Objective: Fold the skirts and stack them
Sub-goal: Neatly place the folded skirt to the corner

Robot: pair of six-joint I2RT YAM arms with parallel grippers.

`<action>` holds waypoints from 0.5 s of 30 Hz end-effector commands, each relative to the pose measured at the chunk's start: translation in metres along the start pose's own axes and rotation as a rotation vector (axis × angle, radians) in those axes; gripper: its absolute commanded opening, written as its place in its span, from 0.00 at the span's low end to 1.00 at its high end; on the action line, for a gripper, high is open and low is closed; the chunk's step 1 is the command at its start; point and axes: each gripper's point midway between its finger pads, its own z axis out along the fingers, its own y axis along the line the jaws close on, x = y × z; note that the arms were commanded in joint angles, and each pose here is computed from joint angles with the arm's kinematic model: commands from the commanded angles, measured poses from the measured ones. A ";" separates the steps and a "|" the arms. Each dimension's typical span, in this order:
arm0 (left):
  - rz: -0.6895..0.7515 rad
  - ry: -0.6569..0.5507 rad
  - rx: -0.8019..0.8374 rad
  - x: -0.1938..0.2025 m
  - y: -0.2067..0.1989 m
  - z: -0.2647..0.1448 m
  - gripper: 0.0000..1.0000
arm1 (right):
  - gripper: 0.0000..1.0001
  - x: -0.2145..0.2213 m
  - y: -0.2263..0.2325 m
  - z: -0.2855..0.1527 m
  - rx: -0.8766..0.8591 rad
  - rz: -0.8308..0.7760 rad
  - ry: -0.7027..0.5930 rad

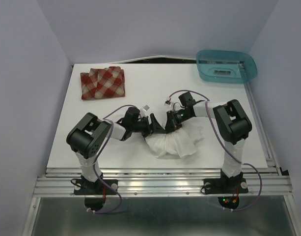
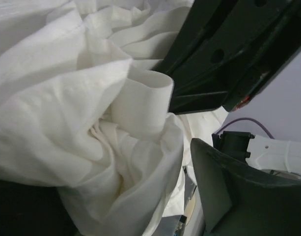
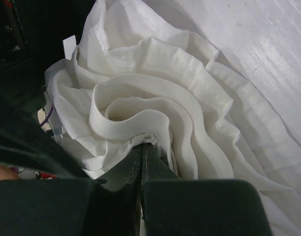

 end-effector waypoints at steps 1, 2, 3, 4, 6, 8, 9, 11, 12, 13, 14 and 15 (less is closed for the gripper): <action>-0.015 -0.024 -0.113 -0.001 0.032 0.011 0.72 | 0.01 -0.004 -0.013 0.009 0.026 -0.008 -0.007; 0.005 -0.023 -0.128 -0.003 0.034 0.010 0.56 | 0.01 -0.010 -0.017 0.005 0.048 -0.009 -0.023; 0.018 -0.035 -0.138 -0.008 0.034 0.007 0.48 | 0.01 -0.013 -0.017 0.004 0.059 -0.013 -0.031; 0.035 -0.055 -0.151 -0.014 0.034 0.003 0.40 | 0.01 -0.018 -0.020 0.000 0.073 -0.014 -0.047; 0.057 -0.093 -0.194 -0.029 0.041 -0.007 0.06 | 0.01 -0.038 -0.025 -0.017 0.115 -0.019 -0.106; 0.054 -0.101 -0.246 -0.036 0.052 -0.015 0.00 | 0.01 -0.052 -0.025 -0.030 0.131 -0.024 -0.149; 0.079 -0.119 -0.257 -0.048 0.054 -0.019 0.00 | 0.01 -0.067 -0.026 -0.044 0.170 -0.046 -0.194; 0.103 -0.121 -0.281 -0.061 0.053 -0.024 0.00 | 0.02 -0.081 -0.025 -0.059 0.224 -0.074 -0.238; 0.140 -0.125 -0.292 -0.069 0.050 -0.026 0.00 | 0.04 -0.096 -0.019 -0.076 0.268 -0.116 -0.282; 0.220 -0.124 -0.318 -0.078 0.051 -0.030 0.00 | 0.06 -0.102 -0.013 -0.083 0.285 -0.137 -0.298; 0.244 -0.130 -0.342 -0.094 0.041 -0.035 0.00 | 0.09 -0.109 -0.011 -0.093 0.312 -0.147 -0.321; 0.285 -0.137 -0.354 -0.104 0.036 -0.038 0.00 | 0.14 -0.112 -0.011 -0.101 0.354 -0.170 -0.331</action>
